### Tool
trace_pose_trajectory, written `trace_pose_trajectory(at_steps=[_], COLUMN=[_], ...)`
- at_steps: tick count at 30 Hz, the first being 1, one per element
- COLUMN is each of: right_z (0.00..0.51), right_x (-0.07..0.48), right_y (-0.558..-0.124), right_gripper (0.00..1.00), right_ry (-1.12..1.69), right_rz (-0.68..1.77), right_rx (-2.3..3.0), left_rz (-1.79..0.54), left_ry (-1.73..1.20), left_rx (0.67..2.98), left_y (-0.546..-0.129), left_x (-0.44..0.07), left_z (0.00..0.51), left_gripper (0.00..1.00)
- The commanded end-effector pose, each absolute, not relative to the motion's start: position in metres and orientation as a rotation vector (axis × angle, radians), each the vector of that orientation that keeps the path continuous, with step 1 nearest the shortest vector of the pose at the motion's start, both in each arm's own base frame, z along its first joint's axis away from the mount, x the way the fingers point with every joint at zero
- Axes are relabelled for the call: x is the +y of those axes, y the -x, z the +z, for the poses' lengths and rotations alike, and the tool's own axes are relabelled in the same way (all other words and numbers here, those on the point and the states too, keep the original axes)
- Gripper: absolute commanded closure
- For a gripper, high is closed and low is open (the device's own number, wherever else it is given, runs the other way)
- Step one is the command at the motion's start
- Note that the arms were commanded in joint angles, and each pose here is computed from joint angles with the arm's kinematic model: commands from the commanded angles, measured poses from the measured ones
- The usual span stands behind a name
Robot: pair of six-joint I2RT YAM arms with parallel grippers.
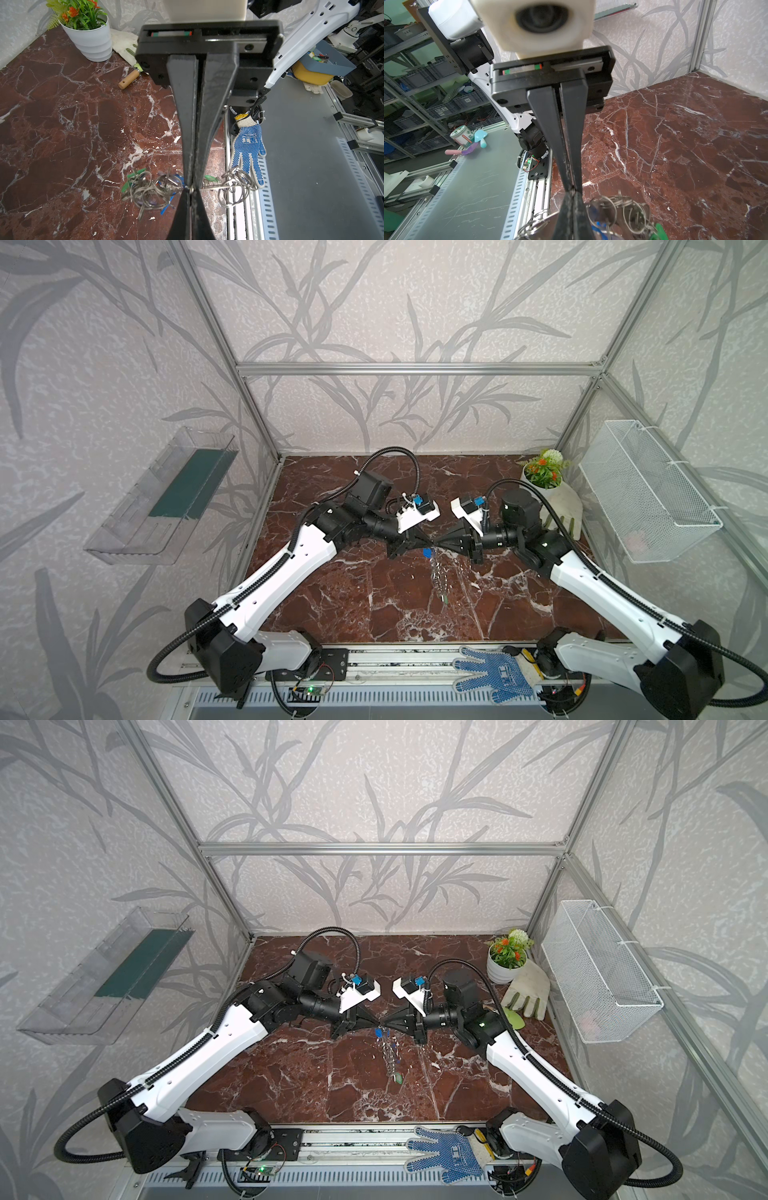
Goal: Put the keys on the keyring
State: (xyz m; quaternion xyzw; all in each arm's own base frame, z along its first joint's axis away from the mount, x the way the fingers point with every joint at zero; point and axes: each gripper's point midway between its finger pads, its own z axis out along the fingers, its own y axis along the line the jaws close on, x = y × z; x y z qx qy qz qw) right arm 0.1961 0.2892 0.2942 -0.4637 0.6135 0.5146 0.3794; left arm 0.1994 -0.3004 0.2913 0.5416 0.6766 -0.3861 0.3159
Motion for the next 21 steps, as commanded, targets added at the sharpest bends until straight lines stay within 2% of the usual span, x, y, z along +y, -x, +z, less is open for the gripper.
trace_pose_trajectory(at_steps=[1,2,6,12,18,21], right_z=[0.327,0.327,0.332,0.339,0.322,0.313], right_x=[0.288,0.287,0.281,0.264,0.264,0.269], right_y=[-0.196,-0.197,-0.205,-0.205,-0.203,-0.199], right_gripper=[0.90,0.85,0.73,0.69,0.71,0.68], right_ry=[1.166,1.149,1.057,0.963,0.953,0.980], right_rz=[1.271,1.267,1.233,1.229,1.256,1.300], right_rx=[1.459,1.466,1.479,1.481,1.536,1.544], left_rz=[-1.025,-1.019,-1.000,-1.068,-1.115,-1.121], left_ry=[-1.314,-1.265,-1.127,-0.973,-0.846,-0.814], left_rx=[1.664,1.641,1.570,1.468,1.369,1.348], left_y=[-0.201,-0.203,-0.208,-0.207,-0.204,-0.203], left_x=[-0.302,-0.301,-0.294,-0.290,-0.284,-0.283], left_z=[0.320,0.325,0.339,0.354,0.365,0.367], left_gripper=[1.00,1.00,1.00,1.00,1.00,1.00])
